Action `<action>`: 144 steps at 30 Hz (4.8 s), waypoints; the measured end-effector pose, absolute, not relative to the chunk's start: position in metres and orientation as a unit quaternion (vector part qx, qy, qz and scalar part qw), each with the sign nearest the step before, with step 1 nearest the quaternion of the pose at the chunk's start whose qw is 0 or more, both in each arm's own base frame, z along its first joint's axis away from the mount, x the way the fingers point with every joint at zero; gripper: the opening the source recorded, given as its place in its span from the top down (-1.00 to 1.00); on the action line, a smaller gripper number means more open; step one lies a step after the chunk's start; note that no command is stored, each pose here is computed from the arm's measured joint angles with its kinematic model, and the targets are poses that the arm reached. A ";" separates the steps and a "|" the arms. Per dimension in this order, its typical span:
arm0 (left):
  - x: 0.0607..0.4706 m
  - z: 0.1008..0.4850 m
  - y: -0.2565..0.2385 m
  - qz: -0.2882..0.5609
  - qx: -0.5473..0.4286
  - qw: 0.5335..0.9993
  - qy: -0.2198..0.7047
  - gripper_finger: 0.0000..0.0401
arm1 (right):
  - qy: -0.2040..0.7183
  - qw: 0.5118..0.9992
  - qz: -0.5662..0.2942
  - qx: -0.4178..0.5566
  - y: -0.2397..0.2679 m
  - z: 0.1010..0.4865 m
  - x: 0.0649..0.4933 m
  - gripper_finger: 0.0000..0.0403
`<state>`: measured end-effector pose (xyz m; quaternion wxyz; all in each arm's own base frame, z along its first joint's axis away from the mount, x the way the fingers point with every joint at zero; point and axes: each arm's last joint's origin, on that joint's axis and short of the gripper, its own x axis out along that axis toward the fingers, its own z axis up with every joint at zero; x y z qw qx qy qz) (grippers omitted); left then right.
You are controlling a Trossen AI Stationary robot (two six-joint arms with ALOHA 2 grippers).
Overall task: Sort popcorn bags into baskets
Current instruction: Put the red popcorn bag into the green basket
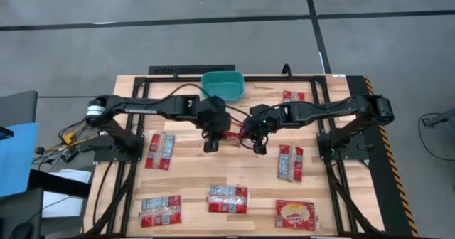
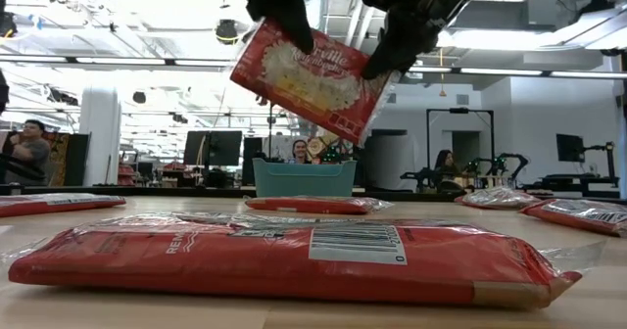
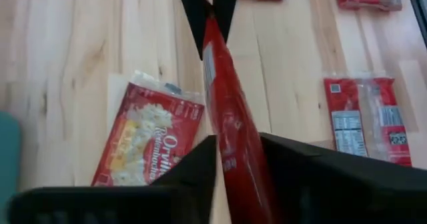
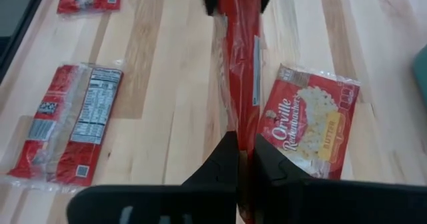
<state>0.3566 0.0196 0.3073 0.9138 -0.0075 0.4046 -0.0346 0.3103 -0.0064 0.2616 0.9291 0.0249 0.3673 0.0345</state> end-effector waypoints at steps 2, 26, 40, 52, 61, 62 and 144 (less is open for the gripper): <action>0.360 0.305 0.020 -0.038 -0.010 0.910 0.412 0.82 | 0.369 0.928 0.036 0.025 -0.005 0.261 0.310 0.91; 0.323 0.342 0.106 0.070 0.059 0.925 0.369 0.97 | 0.277 0.947 -0.157 -0.041 0.020 0.273 0.317 0.04; 0.309 0.315 0.222 0.054 0.048 0.952 0.299 0.97 | 0.264 0.943 -0.202 -0.033 0.047 0.273 0.312 0.09; 0.309 0.236 0.306 0.089 0.003 0.953 0.290 0.97 | 0.271 0.935 -0.226 -0.028 0.066 0.269 0.303 0.26; 0.303 0.216 0.330 0.077 0.003 0.961 0.265 0.97 | 0.274 0.928 -0.252 -0.021 0.064 0.266 0.301 0.32; 0.303 0.212 0.331 0.074 0.000 0.961 0.265 0.97 | 0.274 0.928 -0.252 -0.021 0.064 0.266 0.301 0.32; 0.163 0.185 -0.015 0.113 -0.165 0.957 0.210 0.94 | 0.210 0.969 -0.111 0.073 0.011 0.155 0.400 0.44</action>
